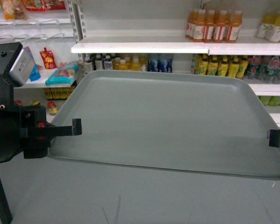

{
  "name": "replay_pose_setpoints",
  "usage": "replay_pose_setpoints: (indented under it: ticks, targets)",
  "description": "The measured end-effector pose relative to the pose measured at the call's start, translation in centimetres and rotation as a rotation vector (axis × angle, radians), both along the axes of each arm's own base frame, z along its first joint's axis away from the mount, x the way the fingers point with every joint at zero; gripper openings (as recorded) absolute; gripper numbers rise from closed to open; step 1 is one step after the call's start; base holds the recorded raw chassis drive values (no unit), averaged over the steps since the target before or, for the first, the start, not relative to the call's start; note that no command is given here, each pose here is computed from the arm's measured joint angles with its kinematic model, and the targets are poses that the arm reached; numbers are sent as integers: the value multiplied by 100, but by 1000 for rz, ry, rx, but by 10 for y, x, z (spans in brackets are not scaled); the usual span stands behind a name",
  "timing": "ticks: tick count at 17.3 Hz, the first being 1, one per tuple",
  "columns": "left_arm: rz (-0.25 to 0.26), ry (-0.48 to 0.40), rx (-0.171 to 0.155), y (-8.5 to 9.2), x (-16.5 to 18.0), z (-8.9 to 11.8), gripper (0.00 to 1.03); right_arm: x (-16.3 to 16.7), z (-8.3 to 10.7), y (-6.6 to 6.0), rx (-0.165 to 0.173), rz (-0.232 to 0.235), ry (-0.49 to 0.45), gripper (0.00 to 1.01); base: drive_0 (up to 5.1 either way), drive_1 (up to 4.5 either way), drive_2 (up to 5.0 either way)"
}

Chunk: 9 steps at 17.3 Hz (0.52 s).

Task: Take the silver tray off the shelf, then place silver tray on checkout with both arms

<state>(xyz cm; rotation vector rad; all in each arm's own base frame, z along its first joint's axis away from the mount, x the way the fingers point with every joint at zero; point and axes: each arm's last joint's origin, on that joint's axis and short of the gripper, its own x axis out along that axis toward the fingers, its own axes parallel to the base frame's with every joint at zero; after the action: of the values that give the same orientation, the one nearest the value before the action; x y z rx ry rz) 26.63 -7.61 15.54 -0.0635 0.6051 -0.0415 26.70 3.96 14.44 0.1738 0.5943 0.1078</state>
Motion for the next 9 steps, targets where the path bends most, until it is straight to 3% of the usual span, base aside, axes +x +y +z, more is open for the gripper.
replay_pose_setpoints:
  ticks: [9]
  targets:
    - [-1, 0, 1, 0, 0, 0, 3, 0, 0, 0, 0, 0, 1, 3, 8, -279, 295]
